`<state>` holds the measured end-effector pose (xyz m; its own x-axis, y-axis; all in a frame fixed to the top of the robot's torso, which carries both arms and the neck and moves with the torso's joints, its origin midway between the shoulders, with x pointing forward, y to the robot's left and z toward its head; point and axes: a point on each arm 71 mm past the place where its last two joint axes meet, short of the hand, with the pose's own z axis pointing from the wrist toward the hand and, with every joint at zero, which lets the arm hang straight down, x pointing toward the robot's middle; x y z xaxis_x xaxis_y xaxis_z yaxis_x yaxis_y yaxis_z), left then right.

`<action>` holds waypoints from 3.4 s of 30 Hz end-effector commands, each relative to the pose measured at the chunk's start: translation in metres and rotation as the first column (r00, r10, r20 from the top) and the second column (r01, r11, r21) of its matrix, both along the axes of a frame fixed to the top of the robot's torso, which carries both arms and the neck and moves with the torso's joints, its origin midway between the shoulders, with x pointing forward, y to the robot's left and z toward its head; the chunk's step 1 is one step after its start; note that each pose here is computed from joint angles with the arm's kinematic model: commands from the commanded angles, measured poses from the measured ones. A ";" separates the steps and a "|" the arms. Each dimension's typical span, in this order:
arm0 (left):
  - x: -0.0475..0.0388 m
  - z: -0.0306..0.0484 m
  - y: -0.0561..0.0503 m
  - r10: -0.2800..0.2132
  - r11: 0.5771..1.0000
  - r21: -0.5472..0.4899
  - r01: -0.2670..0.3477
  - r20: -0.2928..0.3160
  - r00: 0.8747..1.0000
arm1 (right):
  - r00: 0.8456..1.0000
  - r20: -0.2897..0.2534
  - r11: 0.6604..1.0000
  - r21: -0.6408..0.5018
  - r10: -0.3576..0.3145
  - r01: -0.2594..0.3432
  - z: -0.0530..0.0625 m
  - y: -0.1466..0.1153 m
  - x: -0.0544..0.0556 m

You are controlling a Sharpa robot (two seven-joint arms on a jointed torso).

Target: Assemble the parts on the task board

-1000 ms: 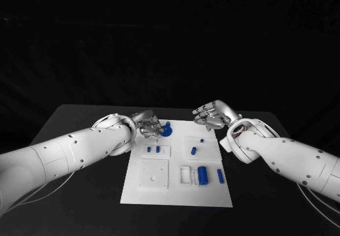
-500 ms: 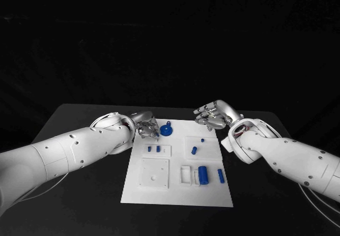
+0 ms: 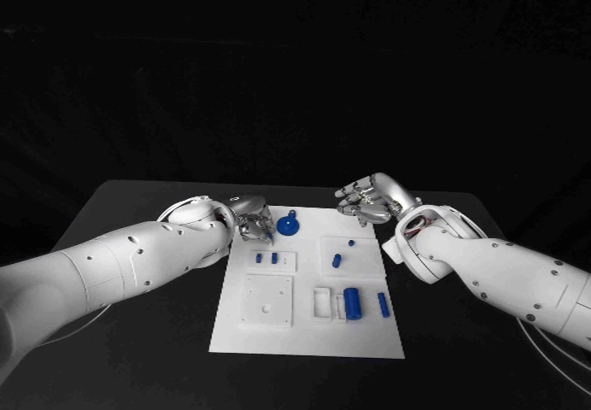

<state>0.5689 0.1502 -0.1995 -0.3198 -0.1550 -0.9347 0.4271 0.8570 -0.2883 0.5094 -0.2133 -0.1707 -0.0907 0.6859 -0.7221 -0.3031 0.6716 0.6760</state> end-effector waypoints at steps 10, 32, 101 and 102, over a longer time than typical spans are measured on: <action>-0.0030 -0.0033 -0.002 -0.021 1.000 0.007 0.021 -0.039 0.999 | 1.000 0.001 1.000 -0.002 0.015 -0.015 0.000 0.002 0.000; -0.0067 -0.0025 -0.002 -0.023 1.000 -0.018 0.022 -0.041 0.999 | 1.000 0.001 1.000 -0.002 0.016 -0.016 0.000 0.003 0.000; -0.0120 -0.0038 0.004 0.003 0.999 -0.042 -0.006 -0.077 0.997 | 1.000 0.002 1.000 -0.003 0.014 -0.014 0.000 0.001 0.000; -0.0119 -0.0037 0.004 0.003 0.999 -0.042 -0.007 -0.076 0.997 | 1.000 0.002 1.000 -0.003 0.014 -0.014 0.000 0.001 0.000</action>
